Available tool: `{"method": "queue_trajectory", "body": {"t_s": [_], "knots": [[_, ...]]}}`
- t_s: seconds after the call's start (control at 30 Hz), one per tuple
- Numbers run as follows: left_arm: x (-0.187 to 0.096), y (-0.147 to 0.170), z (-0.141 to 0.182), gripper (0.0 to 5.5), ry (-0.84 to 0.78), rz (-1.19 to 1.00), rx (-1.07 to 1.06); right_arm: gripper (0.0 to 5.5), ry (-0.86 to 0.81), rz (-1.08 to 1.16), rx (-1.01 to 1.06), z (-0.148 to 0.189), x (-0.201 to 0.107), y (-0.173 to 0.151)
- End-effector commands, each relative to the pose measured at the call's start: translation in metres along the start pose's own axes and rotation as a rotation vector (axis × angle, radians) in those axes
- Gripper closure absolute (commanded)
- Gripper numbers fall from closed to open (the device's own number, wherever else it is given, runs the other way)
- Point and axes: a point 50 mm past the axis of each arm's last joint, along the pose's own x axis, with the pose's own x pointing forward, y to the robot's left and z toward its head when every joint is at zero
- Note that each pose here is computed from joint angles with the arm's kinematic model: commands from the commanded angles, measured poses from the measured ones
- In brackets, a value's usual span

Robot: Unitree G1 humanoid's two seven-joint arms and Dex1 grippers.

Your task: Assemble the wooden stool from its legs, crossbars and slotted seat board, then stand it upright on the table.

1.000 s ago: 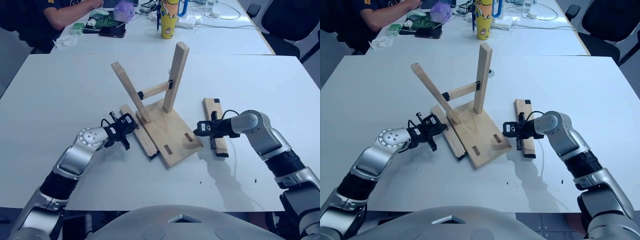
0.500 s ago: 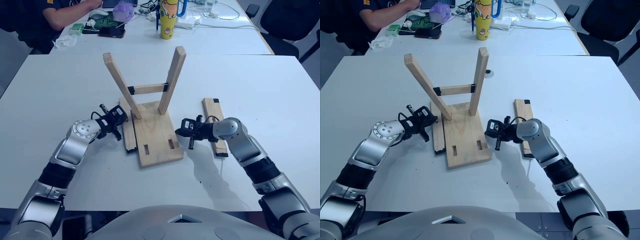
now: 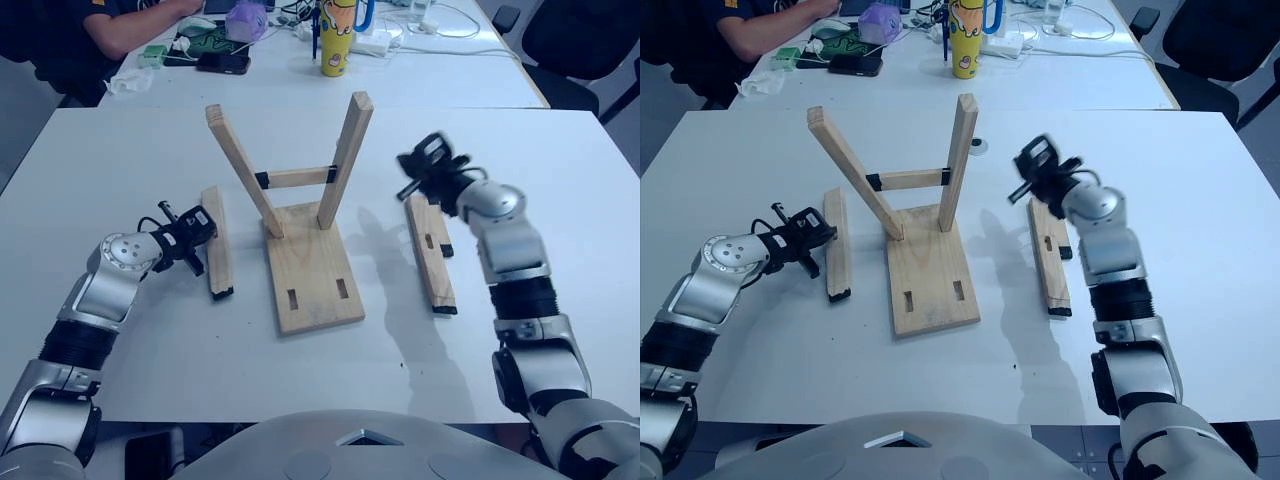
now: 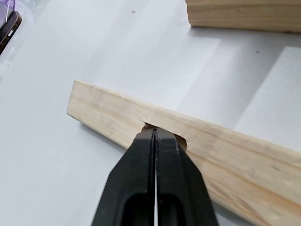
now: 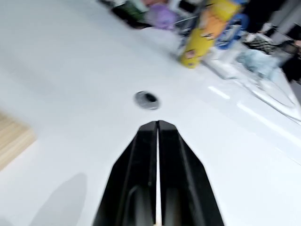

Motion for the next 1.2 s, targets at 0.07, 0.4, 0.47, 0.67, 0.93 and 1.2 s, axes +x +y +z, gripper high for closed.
{"method": "queue_trajectory", "body": {"t_s": [0.07, 0.4, 0.47, 0.67, 0.93, 1.2], "knots": [[-0.014, 0.002, 0.004, 5.50, -0.045, 0.090, -0.107, 5.03, 0.216, -0.084, 0.114, -0.044, -0.023, -0.032], [-0.036, -0.004, 0.031, 5.50, -0.184, 0.184, -0.220, 3.49, 0.406, 0.023, 0.221, -0.084, -0.055, -0.030], [-0.035, -0.007, 0.032, 5.50, -0.185, 0.187, -0.232, 3.20, 0.428, 0.041, 0.202, -0.090, -0.056, -0.023], [-0.035, -0.011, 0.034, 5.50, -0.190, 0.180, -0.241, 2.35, 0.439, 0.078, 0.210, -0.093, -0.054, -0.007], [-0.032, -0.013, 0.035, 5.50, -0.189, 0.177, -0.245, 2.35, 0.339, 0.038, 0.248, -0.077, -0.047, -0.013], [-0.032, -0.015, 0.036, 5.50, -0.193, 0.175, -0.247, 2.35, 0.339, 0.106, 0.173, -0.077, -0.047, -0.003]]}}
